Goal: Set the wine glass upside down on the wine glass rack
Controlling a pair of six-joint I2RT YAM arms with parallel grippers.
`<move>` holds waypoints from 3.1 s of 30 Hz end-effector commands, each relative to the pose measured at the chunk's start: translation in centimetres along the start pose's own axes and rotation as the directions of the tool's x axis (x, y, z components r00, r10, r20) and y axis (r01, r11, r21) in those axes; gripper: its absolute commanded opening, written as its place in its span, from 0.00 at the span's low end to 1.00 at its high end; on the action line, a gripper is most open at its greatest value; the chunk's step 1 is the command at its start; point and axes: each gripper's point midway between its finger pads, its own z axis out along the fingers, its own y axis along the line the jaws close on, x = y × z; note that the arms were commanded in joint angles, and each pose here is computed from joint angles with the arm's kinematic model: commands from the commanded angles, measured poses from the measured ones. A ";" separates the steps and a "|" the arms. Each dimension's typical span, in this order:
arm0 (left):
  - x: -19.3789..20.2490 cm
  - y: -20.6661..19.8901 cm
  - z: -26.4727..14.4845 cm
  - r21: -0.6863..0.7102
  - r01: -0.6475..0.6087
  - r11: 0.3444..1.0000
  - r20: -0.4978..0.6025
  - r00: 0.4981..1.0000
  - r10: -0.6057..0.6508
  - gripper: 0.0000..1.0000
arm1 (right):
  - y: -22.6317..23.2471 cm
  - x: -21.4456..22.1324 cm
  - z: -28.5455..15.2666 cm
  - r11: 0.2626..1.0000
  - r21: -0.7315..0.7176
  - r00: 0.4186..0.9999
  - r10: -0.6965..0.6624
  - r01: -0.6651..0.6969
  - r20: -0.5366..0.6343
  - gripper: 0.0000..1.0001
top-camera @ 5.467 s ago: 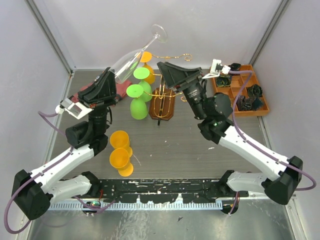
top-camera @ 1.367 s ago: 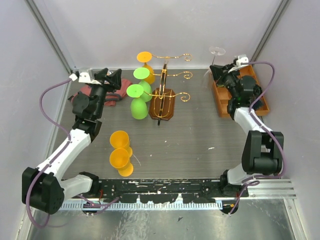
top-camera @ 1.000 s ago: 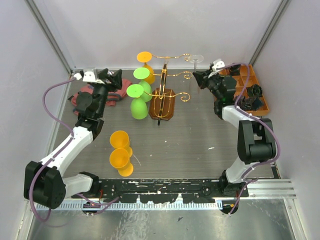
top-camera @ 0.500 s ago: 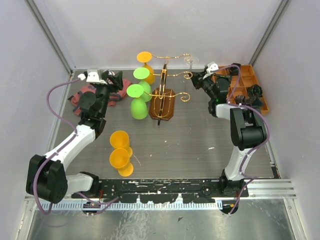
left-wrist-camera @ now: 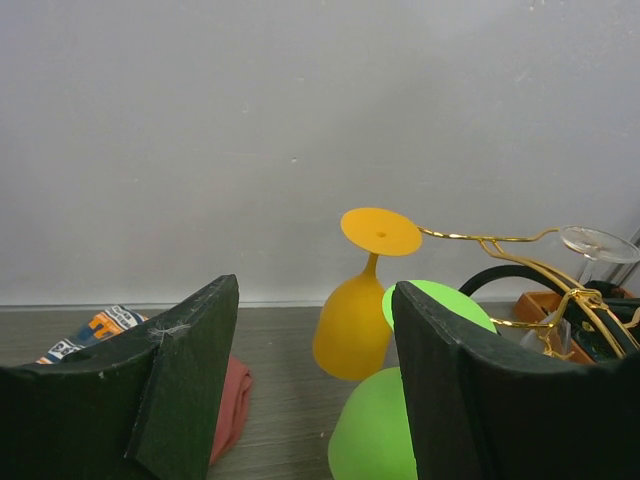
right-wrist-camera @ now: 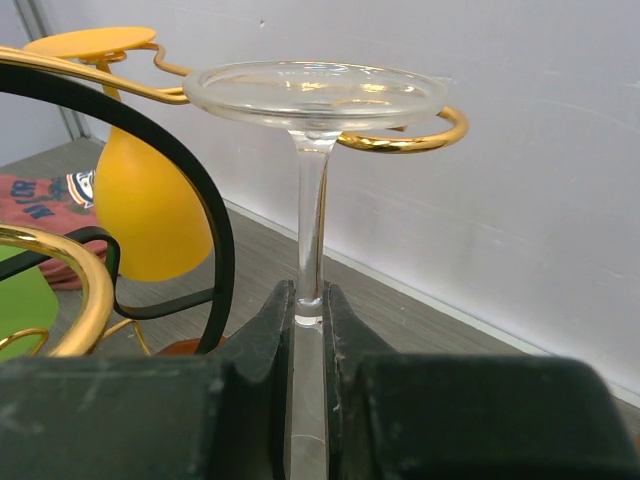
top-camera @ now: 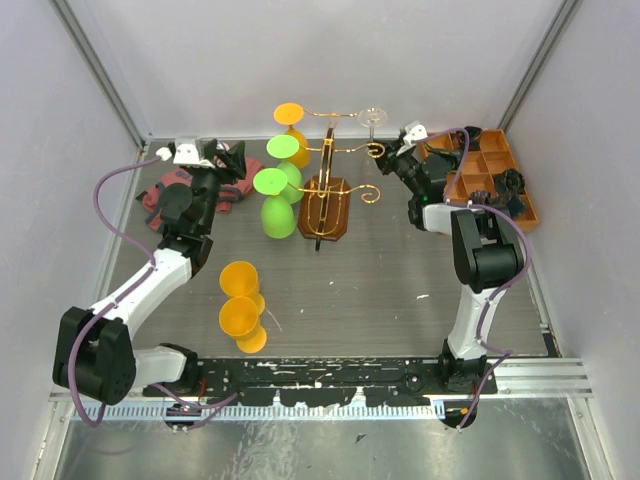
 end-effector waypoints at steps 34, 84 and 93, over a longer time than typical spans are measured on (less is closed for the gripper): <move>2.3 0.4 0.2 0.007 -0.017 1.000 -0.011 1.000 0.017 0.68 | 3.0 -2.9 4.0 0.988 -0.150 0.987 -0.022 0.046 0.157 0.01; 2.0 -0.3 0.2 0.038 -0.009 0.999 -0.018 1.000 0.010 0.68 | -2.6 -4.4 5.0 0.997 0.072 0.978 0.011 -0.026 0.211 0.01; 2.1 -0.3 0.1 0.041 0.000 0.999 -0.023 1.000 0.001 0.68 | -4.0 -4.1 3.1 0.984 0.170 0.977 0.013 -0.051 0.214 0.01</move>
